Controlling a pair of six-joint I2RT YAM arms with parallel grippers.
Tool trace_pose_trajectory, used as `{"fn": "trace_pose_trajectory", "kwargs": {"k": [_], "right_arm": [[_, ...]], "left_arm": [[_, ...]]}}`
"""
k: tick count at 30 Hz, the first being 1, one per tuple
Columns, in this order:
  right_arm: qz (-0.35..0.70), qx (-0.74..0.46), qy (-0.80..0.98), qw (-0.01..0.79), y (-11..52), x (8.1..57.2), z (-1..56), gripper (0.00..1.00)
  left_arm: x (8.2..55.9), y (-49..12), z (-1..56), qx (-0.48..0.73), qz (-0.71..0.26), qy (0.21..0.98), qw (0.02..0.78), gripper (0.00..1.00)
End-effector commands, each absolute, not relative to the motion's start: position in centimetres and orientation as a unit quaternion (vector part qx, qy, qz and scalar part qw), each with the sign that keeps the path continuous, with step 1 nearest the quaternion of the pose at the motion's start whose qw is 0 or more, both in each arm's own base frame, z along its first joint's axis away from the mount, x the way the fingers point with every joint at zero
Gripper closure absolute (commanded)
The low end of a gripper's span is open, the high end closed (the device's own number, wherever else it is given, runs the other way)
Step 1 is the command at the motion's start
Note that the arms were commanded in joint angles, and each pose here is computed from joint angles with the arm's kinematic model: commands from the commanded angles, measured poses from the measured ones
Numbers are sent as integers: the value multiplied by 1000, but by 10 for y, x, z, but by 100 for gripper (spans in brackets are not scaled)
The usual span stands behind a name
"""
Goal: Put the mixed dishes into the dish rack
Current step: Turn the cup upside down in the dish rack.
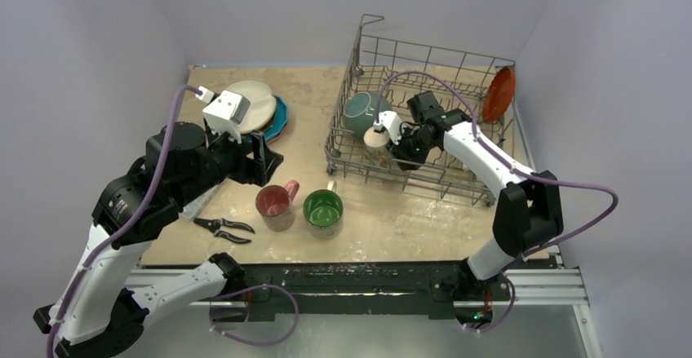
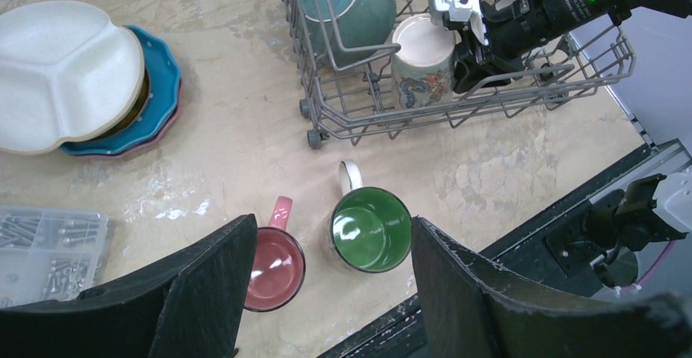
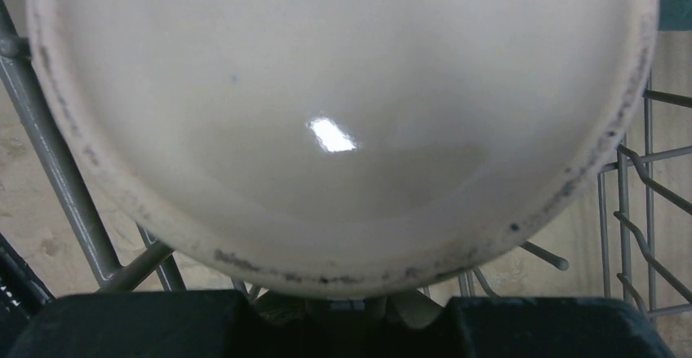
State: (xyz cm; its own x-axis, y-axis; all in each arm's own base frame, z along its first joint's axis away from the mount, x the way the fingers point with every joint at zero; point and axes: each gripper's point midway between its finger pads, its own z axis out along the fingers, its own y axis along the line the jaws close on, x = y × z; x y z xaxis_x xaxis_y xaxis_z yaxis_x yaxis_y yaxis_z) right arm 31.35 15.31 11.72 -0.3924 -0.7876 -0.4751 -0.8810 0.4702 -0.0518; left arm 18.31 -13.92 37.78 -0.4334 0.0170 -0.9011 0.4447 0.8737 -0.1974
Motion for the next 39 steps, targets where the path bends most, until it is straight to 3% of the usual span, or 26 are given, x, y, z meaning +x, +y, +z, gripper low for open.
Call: {"fn": "trace_pose_trajectory", "kwargs": {"k": [1, 16, 19, 24, 36, 39], "right_arm": [[117, -533, 787, 289, 172, 335, 153, 100], [126, -510, 805, 275, 179, 350, 124, 98], [136, -508, 805, 274, 179, 341, 121, 91], [147, -501, 811, 263, 178, 329, 113, 68], [149, -500, 809, 272, 175, 320, 129, 38], [159, -493, 809, 279, 178, 317, 134, 25]], "left_arm": [[183, -141, 389, 147, -215, 810, 526, 32], [183, -138, 390, 146, -213, 807, 532, 32], [184, -141, 390, 152, -214, 806, 531, 32], [186, -148, 388, 162, -218, 808, 523, 32], [182, -143, 387, 149, -221, 808, 525, 33], [181, -142, 388, 148, -222, 808, 525, 33]]}}
